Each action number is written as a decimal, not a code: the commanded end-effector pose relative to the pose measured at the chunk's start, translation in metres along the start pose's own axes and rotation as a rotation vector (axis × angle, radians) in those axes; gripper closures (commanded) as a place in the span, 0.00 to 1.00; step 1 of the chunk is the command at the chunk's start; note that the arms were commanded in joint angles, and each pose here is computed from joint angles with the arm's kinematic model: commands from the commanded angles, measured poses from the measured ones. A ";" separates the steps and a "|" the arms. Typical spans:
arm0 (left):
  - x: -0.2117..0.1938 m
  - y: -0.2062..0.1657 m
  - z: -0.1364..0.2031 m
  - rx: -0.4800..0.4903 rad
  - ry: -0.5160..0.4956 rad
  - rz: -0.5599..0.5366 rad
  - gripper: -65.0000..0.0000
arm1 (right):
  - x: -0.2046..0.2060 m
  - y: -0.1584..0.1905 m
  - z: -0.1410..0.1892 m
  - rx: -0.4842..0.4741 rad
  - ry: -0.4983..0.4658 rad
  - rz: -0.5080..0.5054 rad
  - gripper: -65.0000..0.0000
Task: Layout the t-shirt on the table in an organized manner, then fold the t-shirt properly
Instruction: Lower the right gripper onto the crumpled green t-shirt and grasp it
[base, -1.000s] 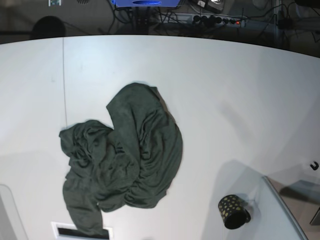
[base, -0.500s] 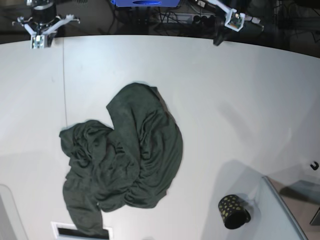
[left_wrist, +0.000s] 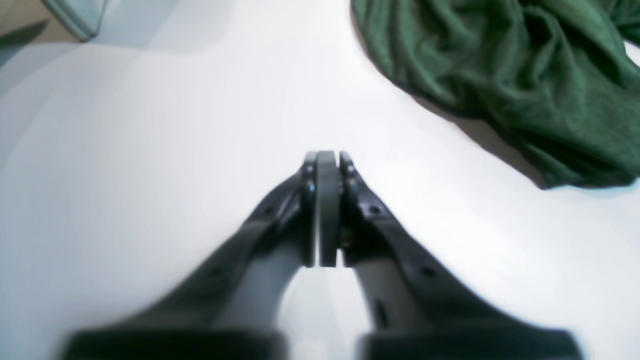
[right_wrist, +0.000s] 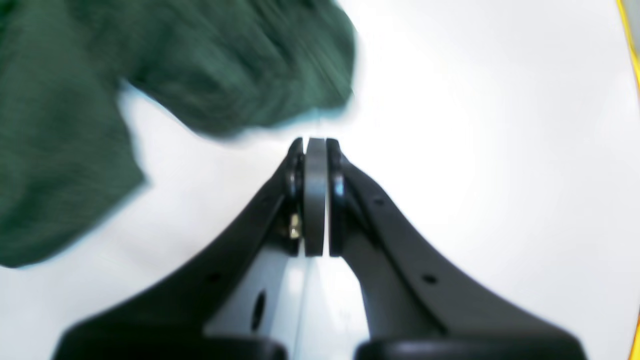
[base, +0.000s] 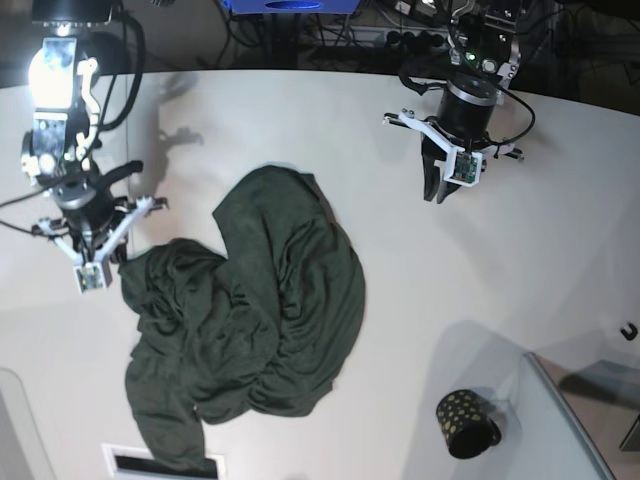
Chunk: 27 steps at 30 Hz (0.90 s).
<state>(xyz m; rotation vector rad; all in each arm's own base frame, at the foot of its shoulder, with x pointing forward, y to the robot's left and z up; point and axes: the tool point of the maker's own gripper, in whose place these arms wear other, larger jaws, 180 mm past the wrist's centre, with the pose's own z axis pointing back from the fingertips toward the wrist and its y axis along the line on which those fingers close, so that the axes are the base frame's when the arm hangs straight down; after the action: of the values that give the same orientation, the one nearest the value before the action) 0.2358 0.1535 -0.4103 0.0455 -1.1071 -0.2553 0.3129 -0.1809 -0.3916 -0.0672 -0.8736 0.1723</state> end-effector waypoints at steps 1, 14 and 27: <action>0.011 0.004 0.000 0.010 -0.042 -0.005 0.78 | 0.023 -0.006 -0.005 -0.012 -0.045 0.003 0.98; 0.006 0.007 0.002 0.013 -0.031 -0.007 0.55 | 0.052 0.075 -0.066 0.191 0.004 0.101 0.41; -0.003 0.007 0.001 0.014 -0.007 -0.007 0.55 | 0.038 0.079 -0.103 0.220 0.027 0.062 0.54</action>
<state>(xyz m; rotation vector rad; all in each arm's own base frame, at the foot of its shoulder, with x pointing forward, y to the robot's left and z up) 0.2309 0.1601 -0.4191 0.0570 -1.0807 -0.2540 0.3892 -0.0941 -0.4569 0.1112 -0.7596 0.3236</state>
